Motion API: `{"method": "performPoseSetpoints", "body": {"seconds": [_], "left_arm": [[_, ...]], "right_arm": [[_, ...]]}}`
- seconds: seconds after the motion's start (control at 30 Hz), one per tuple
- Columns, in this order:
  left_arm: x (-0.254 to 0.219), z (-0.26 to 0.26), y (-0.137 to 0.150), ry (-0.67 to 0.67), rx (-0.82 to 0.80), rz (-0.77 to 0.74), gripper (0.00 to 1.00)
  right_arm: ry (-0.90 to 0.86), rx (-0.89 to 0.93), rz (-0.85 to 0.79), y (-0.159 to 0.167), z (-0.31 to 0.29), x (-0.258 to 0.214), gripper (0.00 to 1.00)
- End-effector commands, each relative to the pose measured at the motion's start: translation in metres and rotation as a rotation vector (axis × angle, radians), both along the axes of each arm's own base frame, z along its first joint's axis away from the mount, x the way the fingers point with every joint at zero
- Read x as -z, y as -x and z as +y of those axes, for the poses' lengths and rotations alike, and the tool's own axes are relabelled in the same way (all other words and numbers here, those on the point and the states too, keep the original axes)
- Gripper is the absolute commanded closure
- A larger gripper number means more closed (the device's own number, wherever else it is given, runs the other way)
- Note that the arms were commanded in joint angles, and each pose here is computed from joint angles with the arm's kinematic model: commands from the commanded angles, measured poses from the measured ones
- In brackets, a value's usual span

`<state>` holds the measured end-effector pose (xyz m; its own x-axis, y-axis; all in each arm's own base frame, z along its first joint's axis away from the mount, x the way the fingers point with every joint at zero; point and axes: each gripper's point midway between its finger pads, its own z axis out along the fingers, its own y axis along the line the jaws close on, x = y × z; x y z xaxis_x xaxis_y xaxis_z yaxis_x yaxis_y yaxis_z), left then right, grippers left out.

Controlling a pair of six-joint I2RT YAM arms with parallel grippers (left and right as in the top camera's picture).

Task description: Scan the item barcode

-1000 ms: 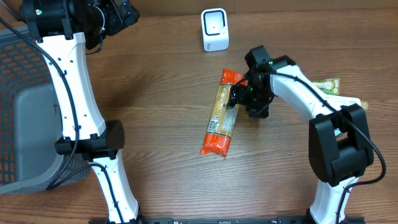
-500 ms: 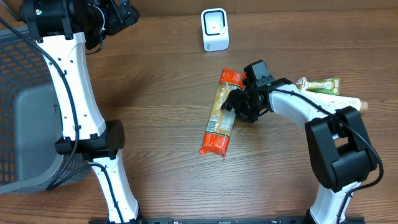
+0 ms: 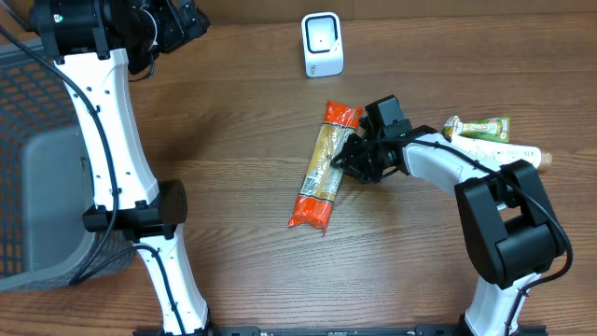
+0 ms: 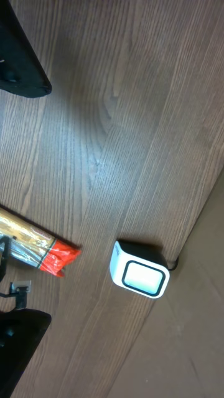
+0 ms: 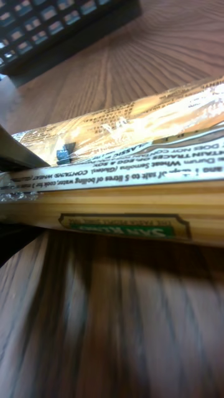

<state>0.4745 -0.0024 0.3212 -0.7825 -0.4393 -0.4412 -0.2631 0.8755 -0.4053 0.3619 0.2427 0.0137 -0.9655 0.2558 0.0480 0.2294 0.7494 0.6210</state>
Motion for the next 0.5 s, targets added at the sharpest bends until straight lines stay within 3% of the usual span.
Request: {"method": "performPoseSetpoints", "body": {"seconds": [0.0, 0.23, 0.47], "left_arm": [[-0.003, -0.004, 0.001, 0.009, 0.001, -0.005, 0.01], [-0.003, -0.004, 0.001, 0.009, 0.001, -0.005, 0.00], [-0.003, -0.004, 0.001, 0.009, 0.001, -0.005, 0.00]], "right_arm": [[-0.039, -0.138, -0.003, 0.017, 0.011, 0.009, 0.96], [-0.243, -0.276, -0.099, 0.015, 0.027, -0.059, 0.96], [-0.399, -0.303, -0.390, 0.013, 0.010, -0.199, 0.96]]}}
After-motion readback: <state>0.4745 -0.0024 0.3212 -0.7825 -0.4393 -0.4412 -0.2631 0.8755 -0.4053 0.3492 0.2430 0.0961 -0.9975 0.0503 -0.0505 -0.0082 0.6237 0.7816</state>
